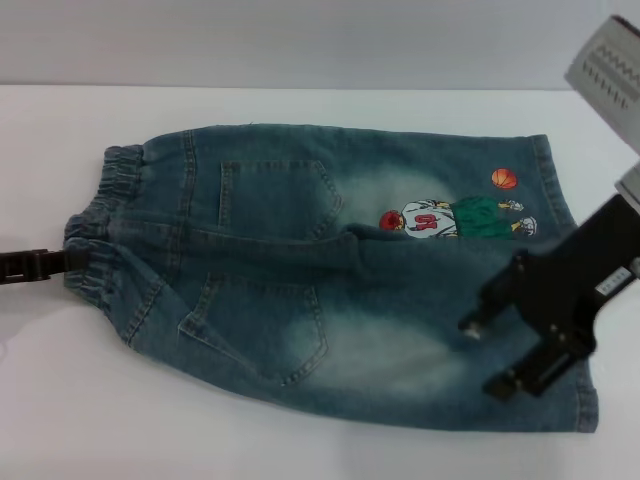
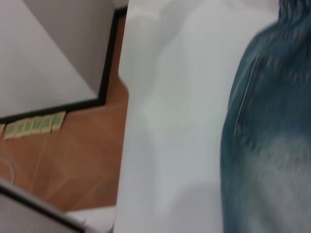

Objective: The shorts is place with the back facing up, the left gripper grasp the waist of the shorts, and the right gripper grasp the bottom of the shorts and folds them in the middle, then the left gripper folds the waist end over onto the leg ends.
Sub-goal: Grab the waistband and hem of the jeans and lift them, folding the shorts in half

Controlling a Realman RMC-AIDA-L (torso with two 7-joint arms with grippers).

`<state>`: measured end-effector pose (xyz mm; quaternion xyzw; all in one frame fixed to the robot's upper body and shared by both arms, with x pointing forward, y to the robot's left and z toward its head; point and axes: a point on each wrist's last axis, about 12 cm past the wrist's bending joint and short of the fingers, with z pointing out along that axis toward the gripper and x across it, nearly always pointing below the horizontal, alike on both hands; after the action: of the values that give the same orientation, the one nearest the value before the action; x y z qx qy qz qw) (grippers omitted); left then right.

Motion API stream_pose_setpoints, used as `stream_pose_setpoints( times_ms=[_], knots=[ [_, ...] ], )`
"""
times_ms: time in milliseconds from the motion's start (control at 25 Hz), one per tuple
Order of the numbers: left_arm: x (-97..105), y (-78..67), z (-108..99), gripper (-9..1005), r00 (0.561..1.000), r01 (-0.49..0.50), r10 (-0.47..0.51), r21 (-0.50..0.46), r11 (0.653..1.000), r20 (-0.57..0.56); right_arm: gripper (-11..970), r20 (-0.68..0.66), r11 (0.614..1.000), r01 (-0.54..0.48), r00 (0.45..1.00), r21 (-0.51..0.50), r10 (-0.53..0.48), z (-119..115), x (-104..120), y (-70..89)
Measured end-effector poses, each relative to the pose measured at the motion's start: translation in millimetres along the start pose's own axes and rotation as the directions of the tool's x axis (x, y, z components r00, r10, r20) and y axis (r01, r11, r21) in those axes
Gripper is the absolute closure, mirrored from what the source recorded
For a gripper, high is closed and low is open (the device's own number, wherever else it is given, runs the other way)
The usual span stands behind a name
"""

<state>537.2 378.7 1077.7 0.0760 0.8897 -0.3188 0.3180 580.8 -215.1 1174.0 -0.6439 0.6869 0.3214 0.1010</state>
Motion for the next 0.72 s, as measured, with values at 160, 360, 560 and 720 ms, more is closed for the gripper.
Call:
stream_pose_setpoints(
  times_ms=[160,360,560,720],
  knots=[
    [-1,-0.5,3,951,1.000,0.002,-0.002,-0.003,1.000,0.011,222,-0.043,0.999,-0.030,0.999,-0.018,0.030,2,10,2.0],
    [-2,-1.7,4,951,0.999,0.009,-0.009,0.001,1.000,0.032,223,-0.081,0.997,-0.072,0.994,-0.023,0.070,3,27,5.4],
    [-4,-2.5,7,951,0.999,0.015,-0.015,0.002,1.000,0.045,222,-0.099,0.995,-0.102,0.990,-0.021,0.100,2,42,8.8],
    [-2,-4.9,11,951,0.999,0.021,-0.021,0.008,1.000,0.047,222,-0.107,0.992,-0.118,0.988,-0.050,0.112,2,52,15.0]
  ],
)
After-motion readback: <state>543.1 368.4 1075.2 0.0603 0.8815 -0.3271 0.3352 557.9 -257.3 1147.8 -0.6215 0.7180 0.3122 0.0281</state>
